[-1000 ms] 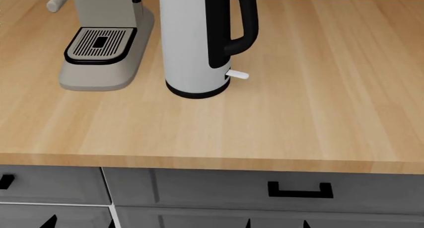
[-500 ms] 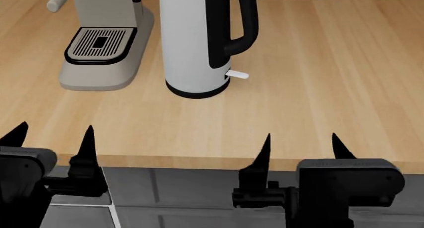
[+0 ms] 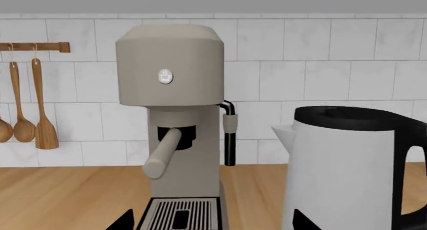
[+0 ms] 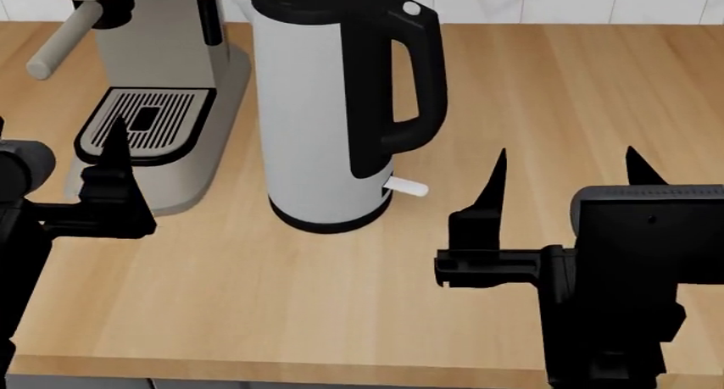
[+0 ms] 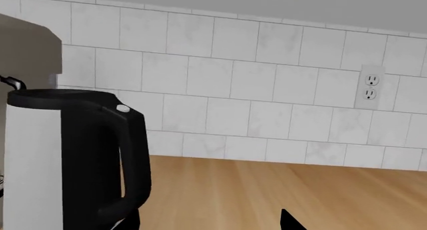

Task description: Press down the lever to turn on the electric kettle.

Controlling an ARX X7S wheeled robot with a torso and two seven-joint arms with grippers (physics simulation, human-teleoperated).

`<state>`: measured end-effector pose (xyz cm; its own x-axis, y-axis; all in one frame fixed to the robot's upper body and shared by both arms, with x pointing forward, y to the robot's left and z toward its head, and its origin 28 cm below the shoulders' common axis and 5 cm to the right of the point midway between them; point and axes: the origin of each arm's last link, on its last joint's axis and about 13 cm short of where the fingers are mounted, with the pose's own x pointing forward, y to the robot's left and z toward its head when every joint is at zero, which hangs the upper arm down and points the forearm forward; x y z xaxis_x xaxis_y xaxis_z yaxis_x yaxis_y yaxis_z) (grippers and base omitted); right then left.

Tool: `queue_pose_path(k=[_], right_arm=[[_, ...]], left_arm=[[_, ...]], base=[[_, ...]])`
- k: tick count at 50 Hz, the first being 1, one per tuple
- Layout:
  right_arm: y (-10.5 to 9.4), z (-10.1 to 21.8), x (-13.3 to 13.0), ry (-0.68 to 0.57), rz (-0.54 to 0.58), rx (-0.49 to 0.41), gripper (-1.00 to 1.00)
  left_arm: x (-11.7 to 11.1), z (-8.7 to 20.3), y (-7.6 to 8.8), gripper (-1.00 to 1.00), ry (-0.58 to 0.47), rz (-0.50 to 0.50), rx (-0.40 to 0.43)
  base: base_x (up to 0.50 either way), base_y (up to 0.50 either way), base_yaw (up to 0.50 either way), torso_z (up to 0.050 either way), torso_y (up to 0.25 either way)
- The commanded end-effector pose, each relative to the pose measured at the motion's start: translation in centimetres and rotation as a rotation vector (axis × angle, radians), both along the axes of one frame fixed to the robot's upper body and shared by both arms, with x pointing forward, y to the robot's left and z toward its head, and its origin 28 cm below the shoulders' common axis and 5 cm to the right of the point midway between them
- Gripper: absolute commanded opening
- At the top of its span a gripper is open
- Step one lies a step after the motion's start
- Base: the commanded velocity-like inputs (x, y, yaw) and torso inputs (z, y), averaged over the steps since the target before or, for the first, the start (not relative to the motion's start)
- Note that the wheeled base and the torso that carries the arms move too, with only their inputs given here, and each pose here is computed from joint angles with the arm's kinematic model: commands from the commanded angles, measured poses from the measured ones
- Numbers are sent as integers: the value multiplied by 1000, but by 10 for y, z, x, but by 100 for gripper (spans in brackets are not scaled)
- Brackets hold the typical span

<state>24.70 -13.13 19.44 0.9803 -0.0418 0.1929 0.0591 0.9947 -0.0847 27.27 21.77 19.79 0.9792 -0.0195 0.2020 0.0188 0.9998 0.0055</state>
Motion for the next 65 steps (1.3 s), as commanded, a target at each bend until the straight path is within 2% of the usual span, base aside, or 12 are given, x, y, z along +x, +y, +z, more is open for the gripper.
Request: queue_pose_path(k=[1, 11, 14, 23, 26, 37, 65], right_arm=[[-7, 6, 1, 10, -13, -1, 100], [-14, 5, -1, 45, -19, 29, 100], [-15, 5, -4, 27, -4, 0, 100], [-17, 4, -5, 21, -7, 18, 100], [-18, 1, -3, 32, -22, 24, 100], [-20, -4, -4, 72, 3, 26, 100], [-18, -4, -2, 87, 3, 12, 100]], left_arm=[[10, -1, 5, 100, 1, 24, 8], [29, 0, 14, 100, 38, 71, -18], [28, 1, 14, 100, 35, 73, -16], [19, 4, 24, 100, -5, 81, 2], [18, 6, 27, 100, -12, 96, -27], [12, 5, 25, 100, -20, 84, -18], [15, 0, 27, 100, 2, 96, -14]], base=[[500, 0, 0, 0, 0], [399, 0, 0, 0, 0], [263, 0, 0, 0, 0], [150, 0, -1, 3, 0], [10, 1, -5, 0, 0], [3, 0, -3, 0, 0], [111, 0, -1, 0, 0]])
